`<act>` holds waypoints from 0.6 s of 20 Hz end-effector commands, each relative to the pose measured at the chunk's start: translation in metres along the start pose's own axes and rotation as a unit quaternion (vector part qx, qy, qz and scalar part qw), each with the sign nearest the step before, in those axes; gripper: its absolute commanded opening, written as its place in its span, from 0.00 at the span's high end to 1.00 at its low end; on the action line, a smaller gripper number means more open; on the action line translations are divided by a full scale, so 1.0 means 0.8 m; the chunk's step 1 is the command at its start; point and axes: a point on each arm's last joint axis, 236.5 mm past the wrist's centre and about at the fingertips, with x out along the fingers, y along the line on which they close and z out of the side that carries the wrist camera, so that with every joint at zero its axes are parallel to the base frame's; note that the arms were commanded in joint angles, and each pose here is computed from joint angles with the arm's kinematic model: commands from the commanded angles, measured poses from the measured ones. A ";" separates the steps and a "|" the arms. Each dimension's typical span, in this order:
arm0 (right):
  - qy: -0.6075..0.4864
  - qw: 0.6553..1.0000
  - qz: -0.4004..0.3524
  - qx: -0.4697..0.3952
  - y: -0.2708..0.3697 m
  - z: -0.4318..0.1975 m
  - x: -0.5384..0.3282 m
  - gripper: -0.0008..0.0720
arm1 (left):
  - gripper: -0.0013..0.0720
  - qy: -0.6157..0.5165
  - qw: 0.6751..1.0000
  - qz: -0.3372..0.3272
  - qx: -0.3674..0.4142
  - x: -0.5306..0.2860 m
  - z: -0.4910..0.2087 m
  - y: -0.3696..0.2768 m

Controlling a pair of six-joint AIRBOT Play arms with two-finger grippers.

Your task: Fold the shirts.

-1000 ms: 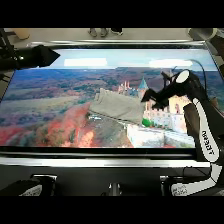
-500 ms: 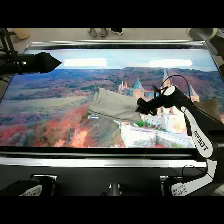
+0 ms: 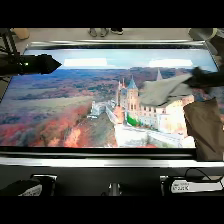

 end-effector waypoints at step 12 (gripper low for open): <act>-0.142 0.970 -0.072 0.184 -0.130 0.003 -0.257 0.97 | 0.94 0.002 1.000 0.002 0.008 0.003 -0.001 0.003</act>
